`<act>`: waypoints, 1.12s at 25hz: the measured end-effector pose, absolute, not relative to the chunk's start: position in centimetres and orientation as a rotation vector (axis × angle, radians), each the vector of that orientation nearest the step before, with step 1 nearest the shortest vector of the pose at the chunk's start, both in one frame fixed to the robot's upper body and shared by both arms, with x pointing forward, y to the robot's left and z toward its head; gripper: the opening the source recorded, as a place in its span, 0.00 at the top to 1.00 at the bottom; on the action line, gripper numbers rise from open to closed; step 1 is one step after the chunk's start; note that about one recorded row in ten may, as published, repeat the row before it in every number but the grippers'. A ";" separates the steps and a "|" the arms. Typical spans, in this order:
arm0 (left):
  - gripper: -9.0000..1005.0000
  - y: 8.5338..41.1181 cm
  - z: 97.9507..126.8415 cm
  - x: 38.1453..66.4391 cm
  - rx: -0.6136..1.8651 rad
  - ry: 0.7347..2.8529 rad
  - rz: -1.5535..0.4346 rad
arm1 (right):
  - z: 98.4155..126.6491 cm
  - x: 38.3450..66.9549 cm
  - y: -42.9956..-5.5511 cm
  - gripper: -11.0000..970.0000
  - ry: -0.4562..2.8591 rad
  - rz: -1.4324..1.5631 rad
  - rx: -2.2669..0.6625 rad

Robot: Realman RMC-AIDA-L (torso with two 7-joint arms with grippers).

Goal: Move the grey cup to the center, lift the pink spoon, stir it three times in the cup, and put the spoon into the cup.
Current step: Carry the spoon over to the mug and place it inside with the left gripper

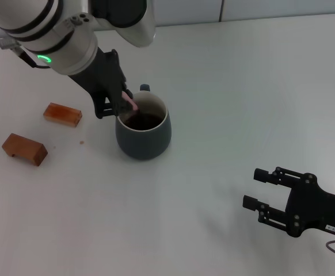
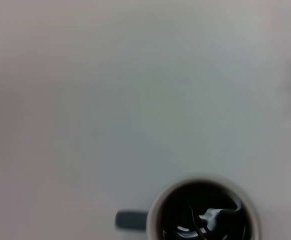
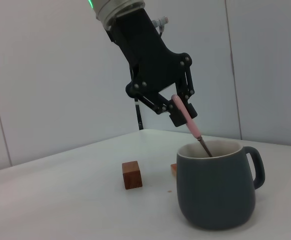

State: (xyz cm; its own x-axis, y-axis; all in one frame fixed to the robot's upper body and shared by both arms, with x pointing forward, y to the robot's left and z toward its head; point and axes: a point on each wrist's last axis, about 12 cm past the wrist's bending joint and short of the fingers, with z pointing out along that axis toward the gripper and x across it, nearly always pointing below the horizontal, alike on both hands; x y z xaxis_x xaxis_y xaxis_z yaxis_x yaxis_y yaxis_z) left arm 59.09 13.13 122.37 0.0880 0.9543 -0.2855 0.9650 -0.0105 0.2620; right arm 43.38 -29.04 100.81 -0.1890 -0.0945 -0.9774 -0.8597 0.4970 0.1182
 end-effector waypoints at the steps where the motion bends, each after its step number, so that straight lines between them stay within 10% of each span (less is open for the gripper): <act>1: 0.80 13.4 122.4 59.3 1.975 1.911 -0.013 | 100.8 43.4 -29.0 0.35 1.627 0.857 -0.834; 28: 0.78 14.2 121.7 59.6 1.910 1.997 0.000 | 100.9 43.5 -29.0 0.35 1.626 0.872 -0.838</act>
